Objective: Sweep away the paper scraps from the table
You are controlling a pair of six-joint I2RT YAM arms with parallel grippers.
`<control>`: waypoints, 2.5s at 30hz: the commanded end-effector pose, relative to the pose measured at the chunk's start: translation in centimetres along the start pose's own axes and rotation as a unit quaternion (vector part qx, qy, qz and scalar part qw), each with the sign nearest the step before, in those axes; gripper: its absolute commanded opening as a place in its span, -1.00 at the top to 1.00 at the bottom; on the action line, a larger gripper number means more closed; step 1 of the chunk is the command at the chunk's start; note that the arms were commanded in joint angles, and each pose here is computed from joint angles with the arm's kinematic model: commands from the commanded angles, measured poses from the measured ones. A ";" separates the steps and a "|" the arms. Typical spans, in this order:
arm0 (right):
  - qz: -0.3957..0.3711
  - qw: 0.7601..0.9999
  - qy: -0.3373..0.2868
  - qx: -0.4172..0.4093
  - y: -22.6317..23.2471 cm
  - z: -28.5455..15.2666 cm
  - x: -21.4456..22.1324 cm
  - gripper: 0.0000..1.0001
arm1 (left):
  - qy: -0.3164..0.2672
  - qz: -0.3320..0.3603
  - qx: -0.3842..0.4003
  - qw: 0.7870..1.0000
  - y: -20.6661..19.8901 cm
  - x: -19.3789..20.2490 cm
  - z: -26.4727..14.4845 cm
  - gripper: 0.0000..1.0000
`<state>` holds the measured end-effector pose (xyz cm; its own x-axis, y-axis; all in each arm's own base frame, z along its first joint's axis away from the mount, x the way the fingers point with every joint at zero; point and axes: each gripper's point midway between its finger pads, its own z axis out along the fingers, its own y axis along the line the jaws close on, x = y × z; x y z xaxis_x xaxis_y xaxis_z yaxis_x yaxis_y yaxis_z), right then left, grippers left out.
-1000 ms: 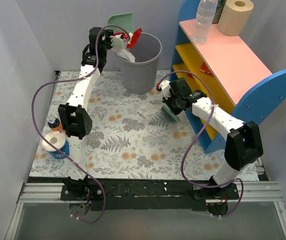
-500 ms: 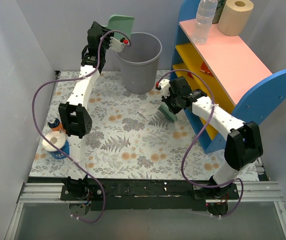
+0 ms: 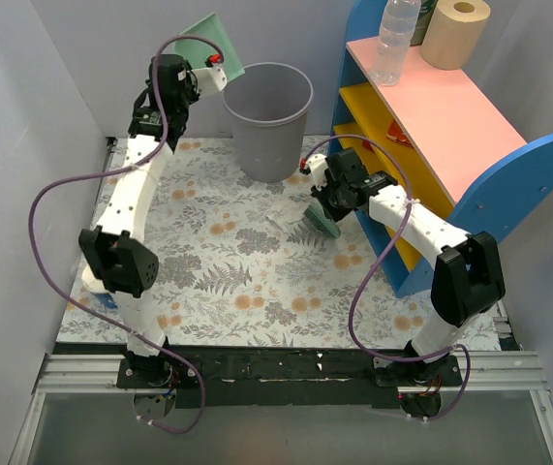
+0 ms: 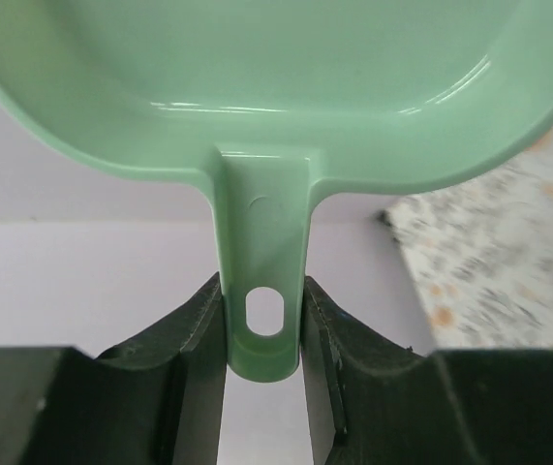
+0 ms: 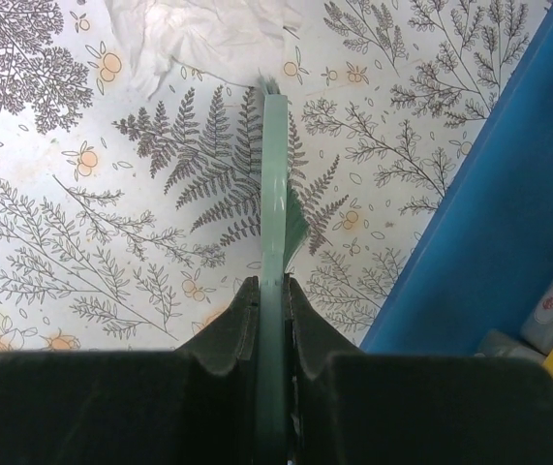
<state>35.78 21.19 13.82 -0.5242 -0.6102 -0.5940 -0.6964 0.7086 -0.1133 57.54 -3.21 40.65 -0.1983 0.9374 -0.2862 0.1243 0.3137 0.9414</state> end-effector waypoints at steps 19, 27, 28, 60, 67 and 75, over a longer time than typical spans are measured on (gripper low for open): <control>0.009 0.999 -0.025 0.023 -1.4 0.1 -3.5 0.97 | 0.196 -0.104 0.498 0.838 -31.4 10.4 -25.6 1.00; 0.010 0.999 -0.025 0.035 -1.8 -0.5 -3.8 0.97 | 0.189 -0.106 0.525 0.823 -36.2 11.6 -26.3 1.00; 0.009 0.999 -0.026 0.035 -1.8 -0.5 -3.8 0.97 | 0.187 -0.114 0.526 0.822 -37.0 11.7 -26.3 1.00; -0.017 0.997 -0.050 0.064 -2.2 -2.7 -4.2 0.97 | 0.105 -0.223 0.508 0.825 -40.7 10.9 -28.6 0.68; -0.019 0.989 -0.072 0.127 -4.8 -1.8 -8.0 0.97 | 0.079 -0.174 0.510 0.839 -37.4 8.7 -27.2 1.00; -0.031 0.990 -0.054 0.127 -4.4 2.2 -9.0 0.97 | 0.109 -0.111 0.522 0.839 -36.8 8.9 -25.7 1.00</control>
<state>42.76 22.71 16.74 -0.4610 -0.6309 -0.6240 -0.5928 0.7422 -0.3125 26.43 -11.10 8.61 -0.4994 0.7769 -0.3833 0.7889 0.5907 0.1695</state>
